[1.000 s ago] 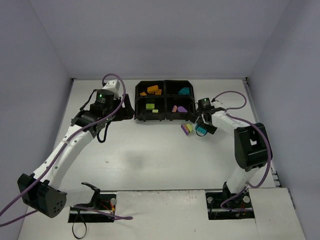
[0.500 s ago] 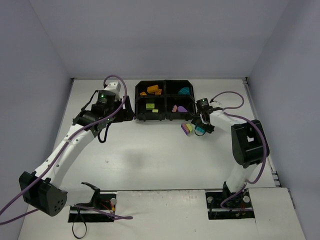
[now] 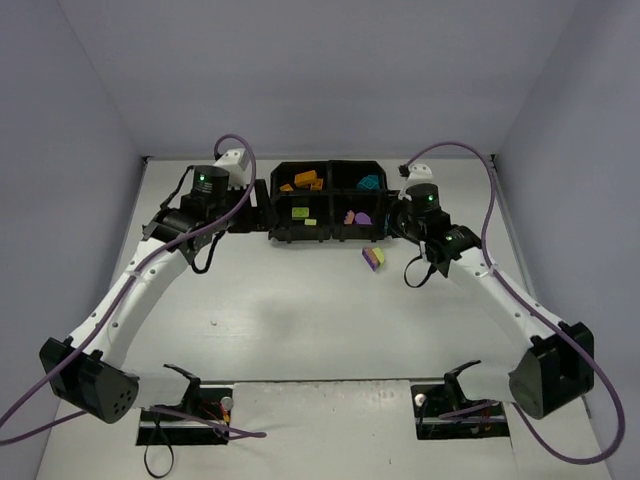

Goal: Sort the legos into containers by color

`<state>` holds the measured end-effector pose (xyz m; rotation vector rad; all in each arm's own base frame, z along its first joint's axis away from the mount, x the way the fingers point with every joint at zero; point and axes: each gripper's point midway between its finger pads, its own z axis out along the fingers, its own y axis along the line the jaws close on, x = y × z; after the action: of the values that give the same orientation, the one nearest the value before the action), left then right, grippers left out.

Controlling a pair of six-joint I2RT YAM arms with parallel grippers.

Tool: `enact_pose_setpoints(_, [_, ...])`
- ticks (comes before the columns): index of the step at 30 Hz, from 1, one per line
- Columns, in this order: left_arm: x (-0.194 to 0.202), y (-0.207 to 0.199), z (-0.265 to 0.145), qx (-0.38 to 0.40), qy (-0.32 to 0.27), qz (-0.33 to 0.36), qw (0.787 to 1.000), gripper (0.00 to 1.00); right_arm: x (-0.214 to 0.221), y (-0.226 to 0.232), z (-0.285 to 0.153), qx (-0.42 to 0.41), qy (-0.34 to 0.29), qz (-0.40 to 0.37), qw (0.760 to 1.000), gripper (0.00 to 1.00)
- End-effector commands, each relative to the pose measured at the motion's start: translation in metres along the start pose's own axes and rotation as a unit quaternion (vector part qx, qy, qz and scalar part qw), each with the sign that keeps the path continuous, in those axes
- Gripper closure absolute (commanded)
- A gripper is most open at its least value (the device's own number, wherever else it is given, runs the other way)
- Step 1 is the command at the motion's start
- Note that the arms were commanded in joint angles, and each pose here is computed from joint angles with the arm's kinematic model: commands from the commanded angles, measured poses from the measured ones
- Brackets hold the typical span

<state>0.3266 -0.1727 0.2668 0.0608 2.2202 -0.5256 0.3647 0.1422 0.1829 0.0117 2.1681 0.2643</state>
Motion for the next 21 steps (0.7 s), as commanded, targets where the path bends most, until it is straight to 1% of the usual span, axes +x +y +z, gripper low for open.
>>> enact_pose_setpoints(1, [-0.031,-0.04,-0.019,0.087,-0.032,0.019,0.996,0.33,-0.031,0.055,-0.03,-0.144,-0.071,-0.141,0.977,1.0])
enact_pose_setpoints(2, [-0.032,-0.044,-0.018,0.094,-0.028,0.015,0.995,0.33,-0.028,0.073,-0.037,-0.182,-0.074,-0.179,0.964,1.0])
enact_pose_setpoints(3, [-0.031,-0.052,-0.021,0.113,-0.018,0.007,0.993,0.32,-0.028,0.08,-0.041,-0.2,-0.077,-0.194,0.957,1.0])
enact_pose_setpoints(5, [-0.037,-0.066,-0.028,0.144,-0.015,0.001,0.99,0.32,-0.03,0.094,-0.048,-0.232,-0.084,-0.215,0.945,1.0])
enact_pose_setpoints(6, [-0.037,-0.072,-0.028,0.157,-0.007,-0.009,0.988,0.3,-0.027,0.105,-0.054,-0.262,-0.086,-0.232,0.933,1.0])
enact_pose_setpoints(7, [-0.034,-0.08,-0.03,0.179,0.005,-0.013,0.984,0.3,-0.027,0.112,-0.058,-0.276,-0.089,-0.239,0.927,1.0])
enact_pose_setpoints(8, [-0.036,-0.085,-0.033,0.19,0.007,-0.017,0.982,0.29,-0.03,0.118,-0.062,-0.287,-0.097,-0.244,0.921,1.0])
enact_pose_setpoints(10, [-0.031,-0.087,-0.029,0.192,0.03,-0.04,0.98,0.29,-0.03,0.139,-0.073,-0.32,-0.112,-0.265,0.903,1.0])
enact_pose_setpoints(12, [-0.03,-0.09,-0.031,0.197,0.036,-0.044,0.979,0.28,-0.025,0.149,-0.076,-0.334,-0.111,-0.275,0.895,1.0])
enact_pose_setpoints(17, [-0.017,-0.095,-0.023,0.214,0.074,-0.064,0.972,0.28,-0.016,0.179,-0.084,-0.376,-0.105,-0.295,0.872,1.0])
enact_pose_setpoints(21, [-0.01,-0.103,-0.02,0.234,0.088,-0.068,0.966,0.28,-0.01,0.193,-0.085,-0.394,-0.099,-0.304,0.862,1.0])
